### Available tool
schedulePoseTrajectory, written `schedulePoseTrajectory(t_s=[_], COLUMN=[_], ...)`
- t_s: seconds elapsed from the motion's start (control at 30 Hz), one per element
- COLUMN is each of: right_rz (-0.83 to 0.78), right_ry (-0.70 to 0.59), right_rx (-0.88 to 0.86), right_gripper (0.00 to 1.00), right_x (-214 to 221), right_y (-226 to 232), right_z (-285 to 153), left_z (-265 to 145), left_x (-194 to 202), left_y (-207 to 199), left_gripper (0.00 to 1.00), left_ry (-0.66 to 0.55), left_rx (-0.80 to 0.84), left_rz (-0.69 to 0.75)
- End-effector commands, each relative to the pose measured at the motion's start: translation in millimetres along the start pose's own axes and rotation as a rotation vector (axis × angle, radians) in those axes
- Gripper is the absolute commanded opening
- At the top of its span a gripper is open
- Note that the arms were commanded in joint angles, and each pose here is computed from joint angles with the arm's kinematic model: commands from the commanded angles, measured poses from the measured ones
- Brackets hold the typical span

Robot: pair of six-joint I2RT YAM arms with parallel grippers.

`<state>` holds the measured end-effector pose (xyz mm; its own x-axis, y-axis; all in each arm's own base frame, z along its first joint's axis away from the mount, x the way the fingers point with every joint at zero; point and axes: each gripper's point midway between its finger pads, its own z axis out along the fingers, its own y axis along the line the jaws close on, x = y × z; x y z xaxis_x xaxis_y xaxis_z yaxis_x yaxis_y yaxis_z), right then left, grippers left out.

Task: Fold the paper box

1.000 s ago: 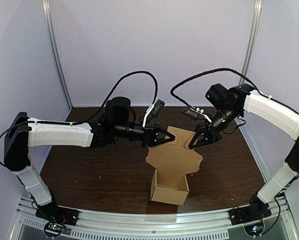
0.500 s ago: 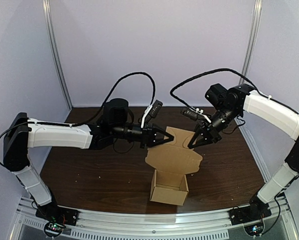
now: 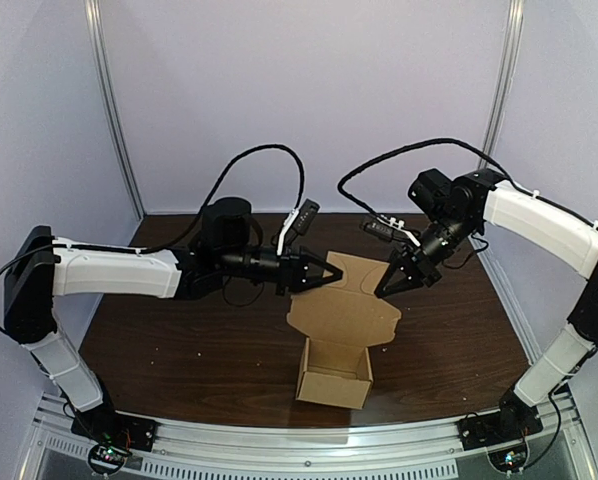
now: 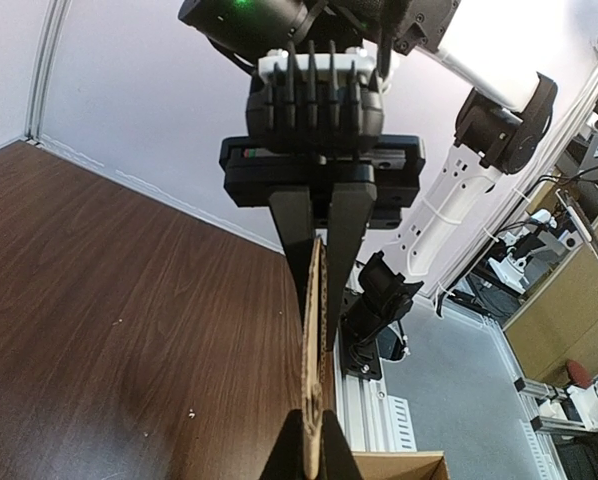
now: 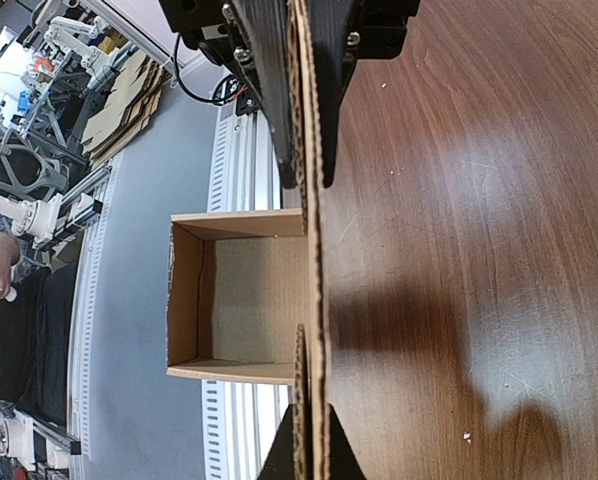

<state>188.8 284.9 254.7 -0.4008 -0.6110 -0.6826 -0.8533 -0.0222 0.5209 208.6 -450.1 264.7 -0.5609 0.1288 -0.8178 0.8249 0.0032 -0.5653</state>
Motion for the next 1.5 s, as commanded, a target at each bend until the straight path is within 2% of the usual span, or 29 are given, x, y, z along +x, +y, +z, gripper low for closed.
schedulePoseTrajectory(t_s=[0.0, 0.07, 0.1, 0.13, 0.17, 0.27, 0.4, 0.5, 0.57, 0.67, 1.0, 1.03, 1.07, 1.17, 1.27, 1.47], right_rz=[0.034, 0.025, 0.023, 0.021, 0.019, 0.013, 0.005, -0.001, -0.003, -0.001, -0.005, -0.006, -0.01, -0.049, -0.058, -0.001], right_ry=[0.028, 0.02, 0.016, 0.013, 0.011, 0.018, 0.001, -0.014, -0.017, -0.018, -0.027, -0.023, -0.017, 0.02, 0.033, 0.1], right_rx=[-0.009, -0.005, -0.005, -0.003, 0.0, 0.0, -0.008, -0.007, -0.006, 0.003, 0.043, 0.05, 0.059, 0.092, 0.113, 0.123], right_gripper=[0.0, 0.0, 0.0, 0.0, 0.0, 0.0, 0.0, 0.0, 0.0, 0.0, 0.0, 0.02, 0.14, 0.34, 0.44, 0.46], right_x=[4.8, 1.9, 0.5, -1.2, -2.5, -4.3, -9.4, -13.7, -15.1, -16.0, -15.0, -13.9, -13.0, -14.3, -24.9, -30.9], right_y=[4.0, 5.4, 6.2, 7.0, 6.8, 9.2, 15.3, 17.1, 17.3, 15.1, 11.3, 10.2, 9.2, 12.9, 13.8, -2.2], right_z=[1.5, 0.1, -0.6, -1.7, -2.8, -5.9, -11.3, -13.2, -13.6, -14.5, -17.6, -17.2, -18.0, -25.9, -33.1, -25.6], left_z=[-12.4, -11.7, -11.6, -12.4, -14.5, -29.0, -45.6, -44.7, -41.3, -37.7, -34.3, -34.2, -33.6, -33.3, -33.9, -36.4], left_x=[-27.9, -26.2, -25.4, -23.4, -21.0, -9.8, 11.4, 31.3, 40.5, 44.4, 46.2, 44.6, 43.3, 42.2, 44.3, 44.2], left_y=[-0.3, 0.6, 2.9, 7.6, 12.6, 27.1, 36.7, 41.8, 42.4, 39.9, 34.9, 33.8, 30.9, 25.0, 21.7, 18.2], left_gripper=[0.0, 0.0, 0.09, 0.24, 0.34, 0.54, 0.65, 0.66, 0.65, 0.53, 0.06, 0.03, 0.01, 0.0, 0.0, 0.0], left_ry=[-0.101, -0.094, -0.09, -0.082, -0.075, -0.055, -0.014, 0.034, 0.047, 0.04, 0.026, 0.024, 0.027, 0.054, 0.09, 0.123], left_rx=[-0.028, -0.028, -0.04, -0.069, -0.105, -0.233, -0.317, -0.306, -0.276, -0.235, -0.181, -0.177, -0.166, -0.148, -0.142, -0.148], left_rz=[0.058, 0.055, 0.052, 0.048, 0.053, 0.081, 0.101, 0.081, 0.059, 0.042, 0.033, 0.035, 0.041, 0.061, 0.086, 0.109])
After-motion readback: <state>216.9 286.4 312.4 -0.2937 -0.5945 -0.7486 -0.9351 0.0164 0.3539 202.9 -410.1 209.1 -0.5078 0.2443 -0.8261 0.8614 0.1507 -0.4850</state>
